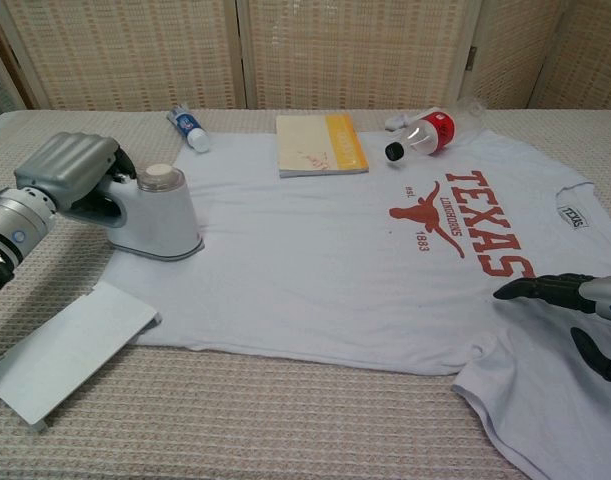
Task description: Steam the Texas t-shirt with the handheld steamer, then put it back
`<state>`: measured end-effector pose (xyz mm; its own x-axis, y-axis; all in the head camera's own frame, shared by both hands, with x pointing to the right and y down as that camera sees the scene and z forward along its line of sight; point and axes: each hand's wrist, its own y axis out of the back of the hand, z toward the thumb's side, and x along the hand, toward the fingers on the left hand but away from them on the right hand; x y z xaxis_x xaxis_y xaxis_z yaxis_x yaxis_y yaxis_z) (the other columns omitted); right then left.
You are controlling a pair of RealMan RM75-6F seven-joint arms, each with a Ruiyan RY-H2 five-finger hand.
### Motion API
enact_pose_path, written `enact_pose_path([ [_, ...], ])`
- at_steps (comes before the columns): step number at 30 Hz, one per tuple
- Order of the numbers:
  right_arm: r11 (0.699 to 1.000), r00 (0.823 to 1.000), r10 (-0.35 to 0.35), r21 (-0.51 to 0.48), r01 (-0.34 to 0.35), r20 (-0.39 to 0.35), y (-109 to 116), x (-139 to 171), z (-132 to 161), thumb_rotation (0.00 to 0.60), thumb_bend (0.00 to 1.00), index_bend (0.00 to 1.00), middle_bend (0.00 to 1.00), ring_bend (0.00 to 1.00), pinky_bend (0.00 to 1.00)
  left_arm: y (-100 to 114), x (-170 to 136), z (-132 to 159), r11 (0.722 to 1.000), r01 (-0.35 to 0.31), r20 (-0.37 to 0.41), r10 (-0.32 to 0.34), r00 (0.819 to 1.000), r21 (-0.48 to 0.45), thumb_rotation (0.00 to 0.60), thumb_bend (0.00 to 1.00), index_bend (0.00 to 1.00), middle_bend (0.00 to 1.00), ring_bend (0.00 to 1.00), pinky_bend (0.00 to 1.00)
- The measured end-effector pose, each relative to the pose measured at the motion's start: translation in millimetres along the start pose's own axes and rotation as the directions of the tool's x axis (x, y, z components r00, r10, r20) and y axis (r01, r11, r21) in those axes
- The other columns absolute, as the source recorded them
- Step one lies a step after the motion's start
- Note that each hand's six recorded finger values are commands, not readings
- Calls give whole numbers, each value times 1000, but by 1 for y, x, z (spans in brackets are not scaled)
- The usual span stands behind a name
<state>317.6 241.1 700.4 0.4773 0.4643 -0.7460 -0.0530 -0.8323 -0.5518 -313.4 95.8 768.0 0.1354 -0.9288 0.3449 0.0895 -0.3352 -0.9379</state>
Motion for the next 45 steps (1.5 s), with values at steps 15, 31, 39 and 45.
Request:
enact_pose_path([
  [15,998,998,-67,14,67,7,22,11,-2,420,867,0,20,0,0,29,-5,-85,981,-124,-245,86,966,-146,600,344,860,982,820,710],
  [31,990,989,-139,16,139,46,42,27,-10,420,867,0,20,0,0,0,1,-85,996,45,-318,-67,946,-76,600,17,0,0,0,204],
  [39,987,986,-161,6,161,53,49,30,-14,422,867,0,20,0,0,6,5,-88,997,56,-331,-71,941,-55,600,0,0,0,0,52],
  [45,985,983,-175,1,175,57,50,31,-17,421,867,0,20,0,0,7,-4,-96,994,106,-342,-103,934,-9,600,0,0,0,0,24],
])
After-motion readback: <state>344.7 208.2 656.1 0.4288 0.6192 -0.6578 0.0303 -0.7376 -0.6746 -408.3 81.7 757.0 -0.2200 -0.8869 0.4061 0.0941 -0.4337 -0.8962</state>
